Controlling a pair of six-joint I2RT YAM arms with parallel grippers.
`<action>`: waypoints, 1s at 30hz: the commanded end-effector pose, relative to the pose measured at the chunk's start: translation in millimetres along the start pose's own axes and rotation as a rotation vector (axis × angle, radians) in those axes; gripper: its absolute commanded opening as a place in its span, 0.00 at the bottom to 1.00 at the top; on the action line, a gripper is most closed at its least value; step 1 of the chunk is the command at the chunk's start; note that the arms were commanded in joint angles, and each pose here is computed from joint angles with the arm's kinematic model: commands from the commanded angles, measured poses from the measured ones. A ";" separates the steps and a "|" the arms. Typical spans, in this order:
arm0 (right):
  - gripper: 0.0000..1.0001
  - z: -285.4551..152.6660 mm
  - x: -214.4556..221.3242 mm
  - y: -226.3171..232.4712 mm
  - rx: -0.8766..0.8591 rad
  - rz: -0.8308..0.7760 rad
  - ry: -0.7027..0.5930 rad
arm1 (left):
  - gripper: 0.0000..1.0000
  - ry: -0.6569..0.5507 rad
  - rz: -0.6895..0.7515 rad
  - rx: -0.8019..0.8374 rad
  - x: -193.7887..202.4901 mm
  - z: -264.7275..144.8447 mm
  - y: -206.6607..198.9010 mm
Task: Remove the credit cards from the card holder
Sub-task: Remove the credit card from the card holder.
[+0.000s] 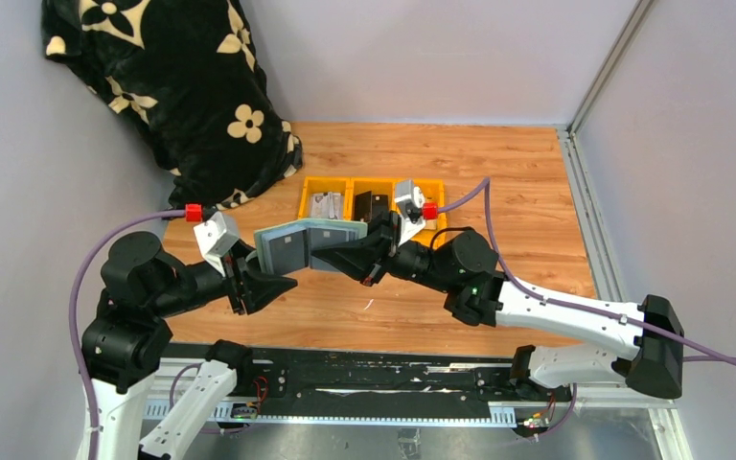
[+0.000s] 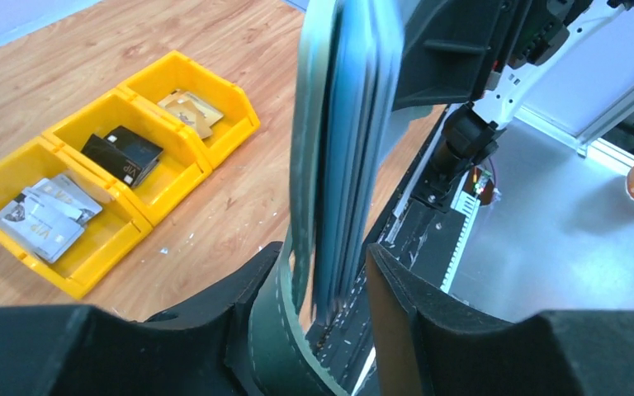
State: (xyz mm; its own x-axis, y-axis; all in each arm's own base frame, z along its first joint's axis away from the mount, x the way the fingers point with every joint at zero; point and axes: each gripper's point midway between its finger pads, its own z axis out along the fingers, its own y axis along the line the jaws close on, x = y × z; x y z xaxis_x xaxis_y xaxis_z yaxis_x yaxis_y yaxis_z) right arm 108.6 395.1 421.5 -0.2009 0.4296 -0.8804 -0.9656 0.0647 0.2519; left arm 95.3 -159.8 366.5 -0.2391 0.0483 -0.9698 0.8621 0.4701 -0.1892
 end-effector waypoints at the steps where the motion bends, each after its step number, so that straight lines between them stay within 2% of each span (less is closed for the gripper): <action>1: 0.00 -2.6 -45.2 14.8 -0.052 0.082 -0.185 | 0.46 -0.048 -0.020 0.017 -9.4 1.7 -3.8; 11: 0.00 -1.7 -33.4 10.9 -0.047 0.115 -0.173 | 0.35 -0.111 -0.061 0.170 -37.9 -4.3 -37.9; 19: 0.00 -1.1 -26.6 15.7 -0.081 0.144 -0.159 | 0.32 -0.148 -0.146 0.215 -59.9 -1.0 -43.1; 24: 0.00 -4.8 -26.0 17.0 -0.087 0.147 -0.160 | 0.26 -0.156 -0.158 0.176 -66.0 2.4 -34.6; 27: 0.00 -6.6 -24.4 17.3 -0.087 0.149 -0.157 | 0.27 -0.174 -0.149 0.107 -69.7 2.7 -24.2; 30: 0.00 -7.0 -24.6 17.9 -0.089 0.151 -0.155 | 0.36 -0.201 -0.140 0.047 -74.1 1.8 -15.3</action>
State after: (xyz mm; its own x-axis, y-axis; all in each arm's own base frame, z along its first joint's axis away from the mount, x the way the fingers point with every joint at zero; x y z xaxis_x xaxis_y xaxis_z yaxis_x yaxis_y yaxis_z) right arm 100.0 383.0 446.4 -0.3162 0.5658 -0.7615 -0.9378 -0.0651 0.3410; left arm 91.8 -178.5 422.4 -0.3446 -0.1459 -0.9273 0.8572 0.3539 -0.3742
